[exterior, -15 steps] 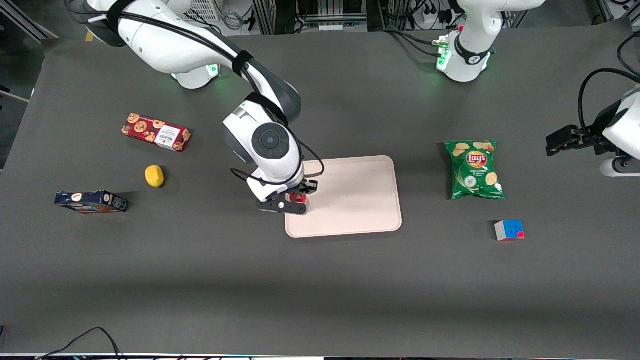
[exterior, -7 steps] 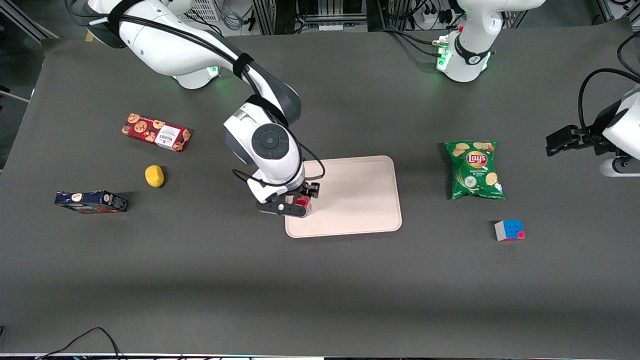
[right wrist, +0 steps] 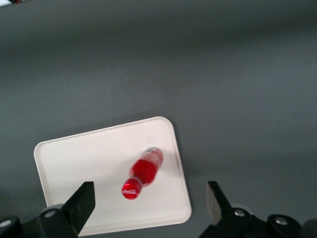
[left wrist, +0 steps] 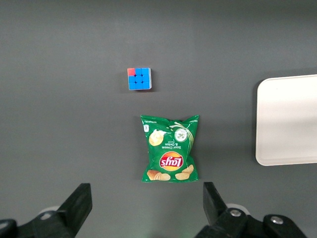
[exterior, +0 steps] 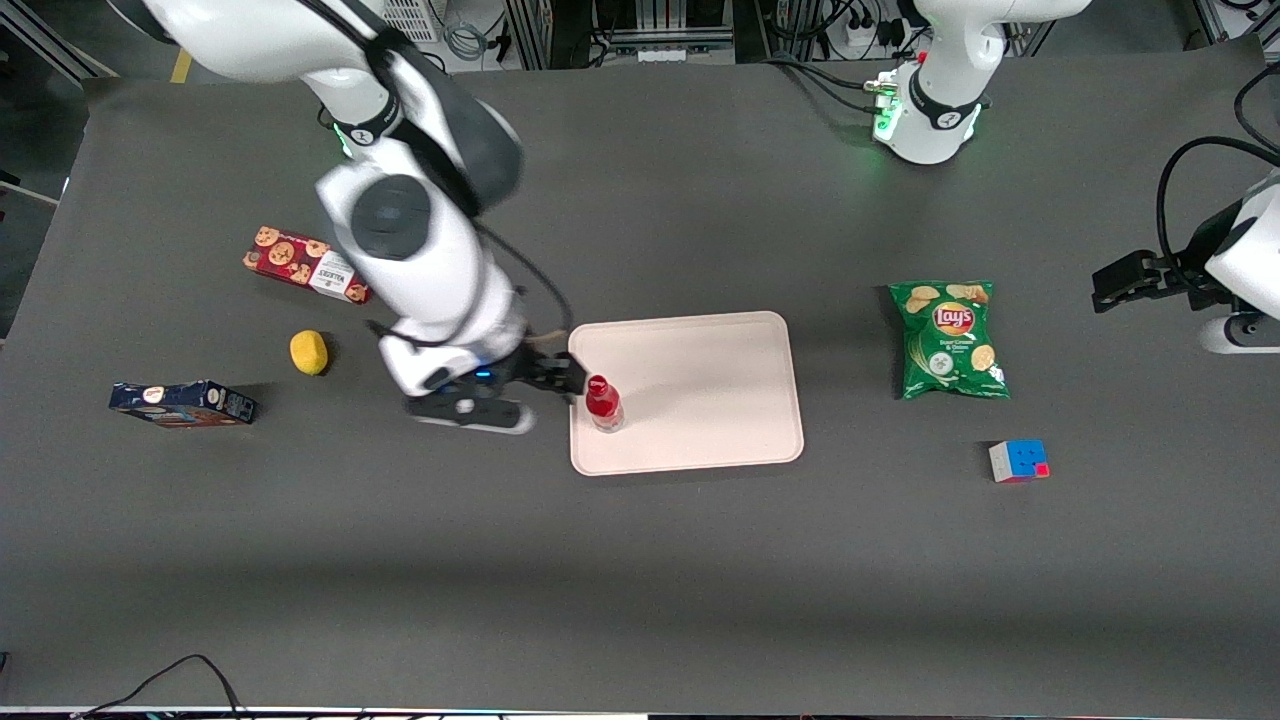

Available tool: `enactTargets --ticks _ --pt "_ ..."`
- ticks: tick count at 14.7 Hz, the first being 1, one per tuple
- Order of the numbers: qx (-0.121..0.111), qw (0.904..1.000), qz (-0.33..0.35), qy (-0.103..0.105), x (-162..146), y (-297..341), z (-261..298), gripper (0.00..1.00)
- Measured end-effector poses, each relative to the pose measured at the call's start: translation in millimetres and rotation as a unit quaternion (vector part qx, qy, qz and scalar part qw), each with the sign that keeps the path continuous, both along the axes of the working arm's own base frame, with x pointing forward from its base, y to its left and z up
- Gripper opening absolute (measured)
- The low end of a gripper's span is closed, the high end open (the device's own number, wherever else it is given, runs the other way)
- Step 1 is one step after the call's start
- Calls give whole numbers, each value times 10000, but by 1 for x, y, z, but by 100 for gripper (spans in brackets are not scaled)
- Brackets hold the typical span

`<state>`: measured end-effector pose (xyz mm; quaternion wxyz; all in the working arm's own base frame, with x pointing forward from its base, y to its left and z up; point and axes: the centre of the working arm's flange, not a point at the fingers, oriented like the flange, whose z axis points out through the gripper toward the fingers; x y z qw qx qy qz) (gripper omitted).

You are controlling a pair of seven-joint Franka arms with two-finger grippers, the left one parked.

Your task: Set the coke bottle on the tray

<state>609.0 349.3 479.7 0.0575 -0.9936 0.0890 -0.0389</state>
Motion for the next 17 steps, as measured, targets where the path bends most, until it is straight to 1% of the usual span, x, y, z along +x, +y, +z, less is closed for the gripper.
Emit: enactTargets --ticks 1,2,4,6,9,10,12,13,15,17 --pt "20 10000 72 -53 6 -29 20 100" --pt "-32 9998 142 -121 9 -57 37 100" --pt "-131 9995 282 -95 6 -107 60 100" --pt "-203 9988 431 -56 -5 -159 77 100" --pt "-263 9986 439 -124 -30 -251 98 100" --pt "-277 9987 409 -134 -40 -273 102 100" --pt "-304 9987 392 -126 -56 -300 105 100" --pt "-319 9982 495 -129 -59 -311 105 100" --pt "-336 9975 614 -122 -61 -334 102 100" --pt "-336 9975 608 -87 -61 -341 98 100"
